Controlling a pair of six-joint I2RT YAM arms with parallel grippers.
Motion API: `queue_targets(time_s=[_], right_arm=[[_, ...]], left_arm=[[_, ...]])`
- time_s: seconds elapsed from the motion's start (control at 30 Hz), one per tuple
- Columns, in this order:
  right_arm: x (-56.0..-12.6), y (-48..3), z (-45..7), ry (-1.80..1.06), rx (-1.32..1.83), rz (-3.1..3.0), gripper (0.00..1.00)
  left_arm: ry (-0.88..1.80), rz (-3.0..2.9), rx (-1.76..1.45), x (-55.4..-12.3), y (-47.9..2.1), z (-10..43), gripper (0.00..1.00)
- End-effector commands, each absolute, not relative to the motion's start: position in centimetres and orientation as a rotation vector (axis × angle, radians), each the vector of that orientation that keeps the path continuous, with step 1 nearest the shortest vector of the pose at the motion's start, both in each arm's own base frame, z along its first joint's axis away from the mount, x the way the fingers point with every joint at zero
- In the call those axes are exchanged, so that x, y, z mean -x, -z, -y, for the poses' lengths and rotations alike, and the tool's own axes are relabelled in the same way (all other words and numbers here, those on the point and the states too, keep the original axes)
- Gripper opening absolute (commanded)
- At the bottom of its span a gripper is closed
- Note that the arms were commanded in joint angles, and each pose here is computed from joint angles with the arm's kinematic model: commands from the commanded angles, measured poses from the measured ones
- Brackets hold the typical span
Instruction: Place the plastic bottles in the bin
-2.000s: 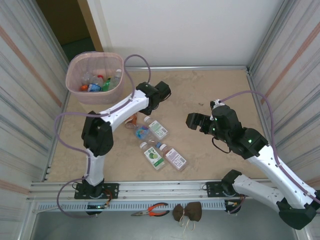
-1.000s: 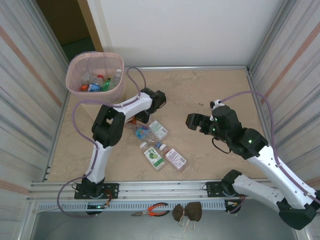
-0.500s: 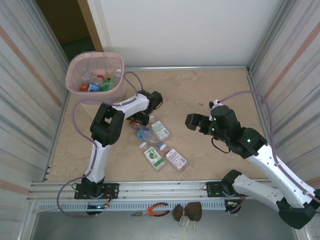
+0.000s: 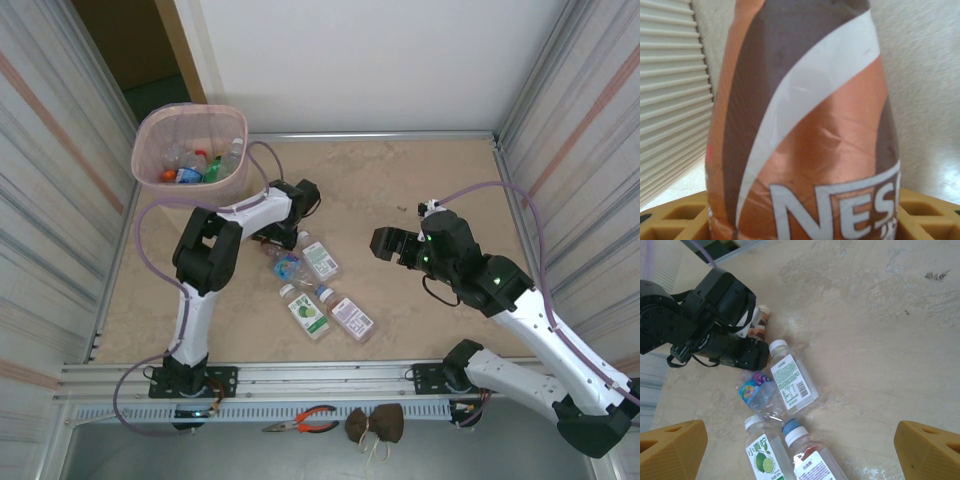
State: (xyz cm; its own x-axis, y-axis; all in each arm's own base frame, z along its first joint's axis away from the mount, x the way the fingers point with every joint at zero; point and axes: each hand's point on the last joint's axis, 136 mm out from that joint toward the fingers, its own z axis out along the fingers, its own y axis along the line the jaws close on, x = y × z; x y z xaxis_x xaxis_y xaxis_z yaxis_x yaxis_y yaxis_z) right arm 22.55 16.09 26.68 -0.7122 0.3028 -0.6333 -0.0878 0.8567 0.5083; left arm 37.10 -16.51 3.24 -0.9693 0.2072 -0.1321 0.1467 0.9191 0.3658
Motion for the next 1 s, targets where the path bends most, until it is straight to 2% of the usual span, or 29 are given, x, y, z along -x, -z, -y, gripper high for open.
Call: queue_targets(time_s=[0.0, 0.33, 0.7, 0.97], right_arm=[[-22.6, -26.4, -16.1, -0.682, -0.186, -2.28, 0.95], [-22.7, -26.4, -16.2, -0.682, -0.187, -2.279, 0.95], [-22.8, -26.3, -16.2, -0.679, -0.179, -2.281, 0.95], [-22.8, -26.3, -16.3, -0.679, -0.174, -2.279, 0.95]], left_arm=[[-0.436, -2.85, -0.265, -37.5, -6.7, 17.2, 0.62], [-0.252, -2.709, -0.291, -38.3, -14.4, 18.7, 0.58], [0.228, -2.458, -0.378, -37.7, -25.9, 23.5, 0.56], [0.398, -2.291, -0.388, -36.6, -33.2, 24.3, 0.54]])
